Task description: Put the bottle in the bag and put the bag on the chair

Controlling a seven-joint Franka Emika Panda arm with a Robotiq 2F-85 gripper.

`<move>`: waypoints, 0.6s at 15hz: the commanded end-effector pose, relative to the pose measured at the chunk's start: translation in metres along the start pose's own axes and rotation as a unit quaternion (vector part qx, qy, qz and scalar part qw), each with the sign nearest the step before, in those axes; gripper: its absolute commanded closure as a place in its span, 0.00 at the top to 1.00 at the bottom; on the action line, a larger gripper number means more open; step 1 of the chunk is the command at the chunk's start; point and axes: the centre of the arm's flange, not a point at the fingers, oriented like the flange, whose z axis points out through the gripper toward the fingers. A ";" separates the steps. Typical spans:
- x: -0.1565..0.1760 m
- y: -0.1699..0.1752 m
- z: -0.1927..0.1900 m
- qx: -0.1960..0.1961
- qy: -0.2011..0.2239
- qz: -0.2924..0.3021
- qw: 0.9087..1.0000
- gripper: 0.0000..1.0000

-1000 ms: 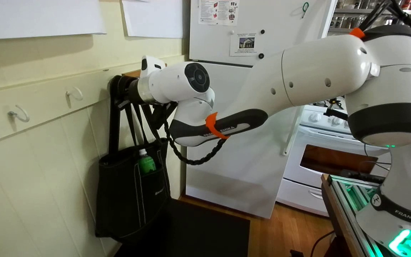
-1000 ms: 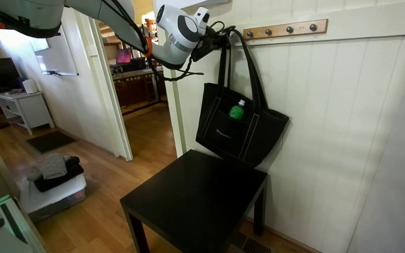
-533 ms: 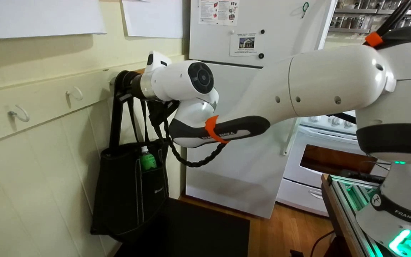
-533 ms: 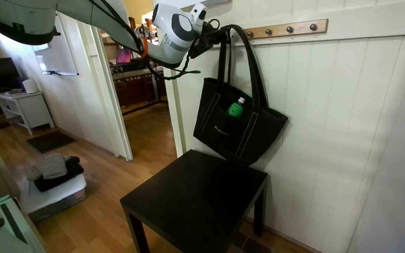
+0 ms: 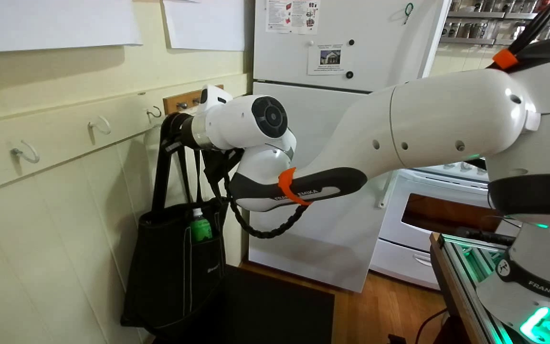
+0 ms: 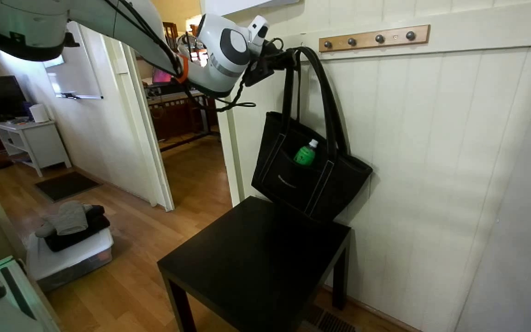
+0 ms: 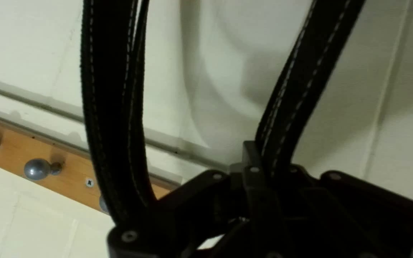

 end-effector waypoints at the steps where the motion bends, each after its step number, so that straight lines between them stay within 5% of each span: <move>1: 0.002 0.001 -0.019 0.000 -0.031 -0.003 1.000 0.01; 9: -0.010 -0.031 0.003 -0.004 -0.122 -0.102 0.987 0.01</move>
